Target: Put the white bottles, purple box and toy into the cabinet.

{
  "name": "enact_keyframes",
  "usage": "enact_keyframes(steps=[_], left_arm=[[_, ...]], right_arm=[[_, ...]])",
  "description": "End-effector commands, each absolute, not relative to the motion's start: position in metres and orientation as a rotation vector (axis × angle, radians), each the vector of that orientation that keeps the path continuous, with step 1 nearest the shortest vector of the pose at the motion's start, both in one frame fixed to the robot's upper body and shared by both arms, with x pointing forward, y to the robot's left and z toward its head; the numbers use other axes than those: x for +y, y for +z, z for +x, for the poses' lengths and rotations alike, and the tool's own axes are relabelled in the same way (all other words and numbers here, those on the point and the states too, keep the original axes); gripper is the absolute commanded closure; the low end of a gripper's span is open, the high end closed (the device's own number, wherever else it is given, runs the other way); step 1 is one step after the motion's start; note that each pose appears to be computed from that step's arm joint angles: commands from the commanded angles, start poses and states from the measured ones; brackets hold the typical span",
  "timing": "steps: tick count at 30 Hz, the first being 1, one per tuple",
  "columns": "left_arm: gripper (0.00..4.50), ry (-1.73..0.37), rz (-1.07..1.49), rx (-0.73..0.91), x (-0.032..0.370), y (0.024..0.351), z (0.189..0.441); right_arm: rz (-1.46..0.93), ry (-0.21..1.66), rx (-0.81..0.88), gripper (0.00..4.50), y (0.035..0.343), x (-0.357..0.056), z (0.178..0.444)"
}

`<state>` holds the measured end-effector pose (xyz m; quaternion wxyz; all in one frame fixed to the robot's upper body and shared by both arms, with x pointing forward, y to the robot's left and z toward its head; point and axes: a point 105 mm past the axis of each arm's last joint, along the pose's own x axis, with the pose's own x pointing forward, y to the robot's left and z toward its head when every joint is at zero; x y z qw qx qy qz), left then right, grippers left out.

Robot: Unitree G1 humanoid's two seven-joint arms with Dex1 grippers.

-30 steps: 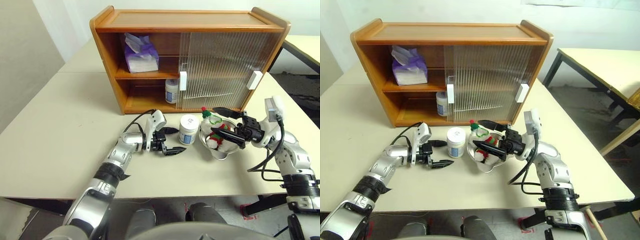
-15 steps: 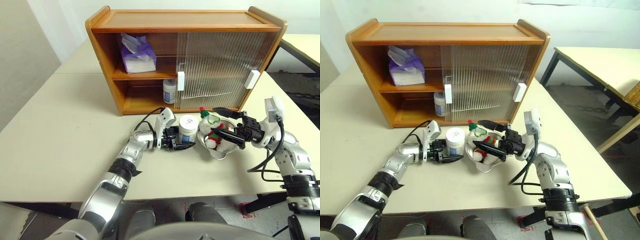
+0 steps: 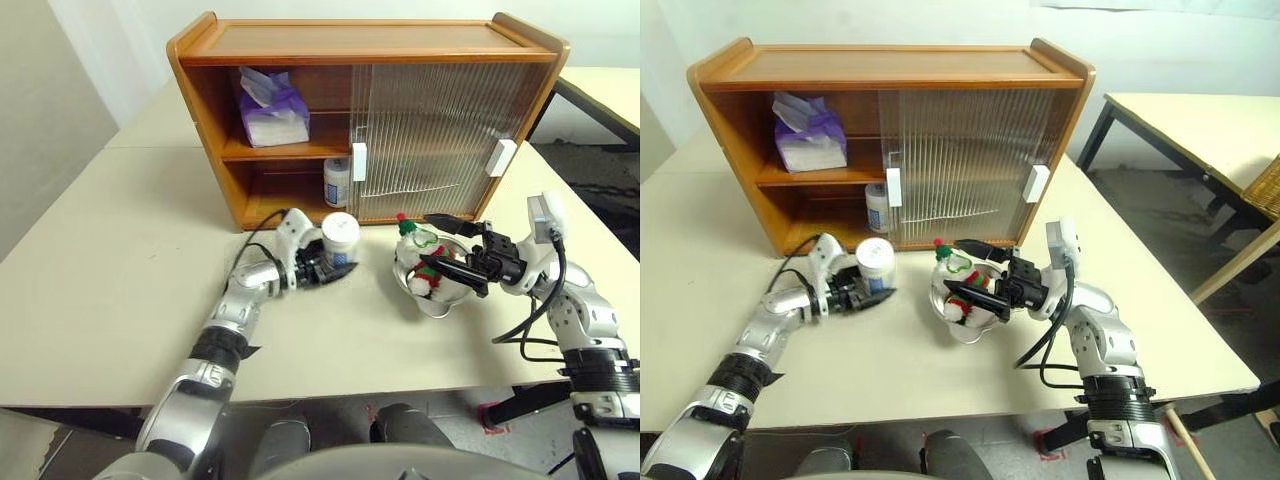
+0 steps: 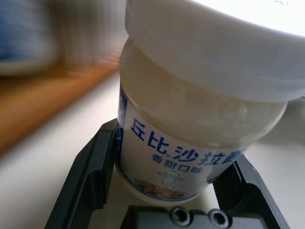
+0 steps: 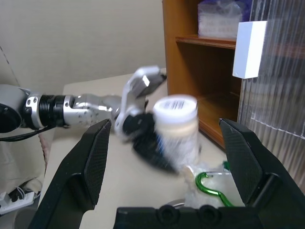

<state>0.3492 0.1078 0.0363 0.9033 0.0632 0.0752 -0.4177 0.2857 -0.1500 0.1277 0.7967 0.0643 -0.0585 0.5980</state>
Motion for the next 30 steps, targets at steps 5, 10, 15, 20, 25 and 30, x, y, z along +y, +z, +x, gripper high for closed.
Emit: enact_keyframes(steps=[5,10,15,20,25,30], left_arm=[[1.32,-0.529,0.115,0.050,0.152,0.068,0.385],[1.32,-0.426,0.098,0.094,0.157,0.064,0.400],[1.32,-0.354,0.110,0.134,0.161,0.060,0.416],[1.32,-0.324,0.151,0.163,0.157,0.065,0.430],[1.32,-0.291,0.152,0.169,0.156,0.069,0.438],[1.32,-0.276,0.132,0.178,0.153,0.068,0.441]], right_arm=[[0.136,1.309,-0.120,0.00,0.127,-0.146,0.288],[0.135,1.308,-0.121,0.00,0.127,-0.146,0.289],[0.138,1.321,-0.119,0.00,0.127,-0.144,0.287],[0.137,1.319,-0.120,0.00,0.128,-0.144,0.287],[0.138,1.320,-0.120,0.00,0.128,-0.143,0.287],[0.138,1.321,-0.123,0.00,0.129,-0.143,0.287]])
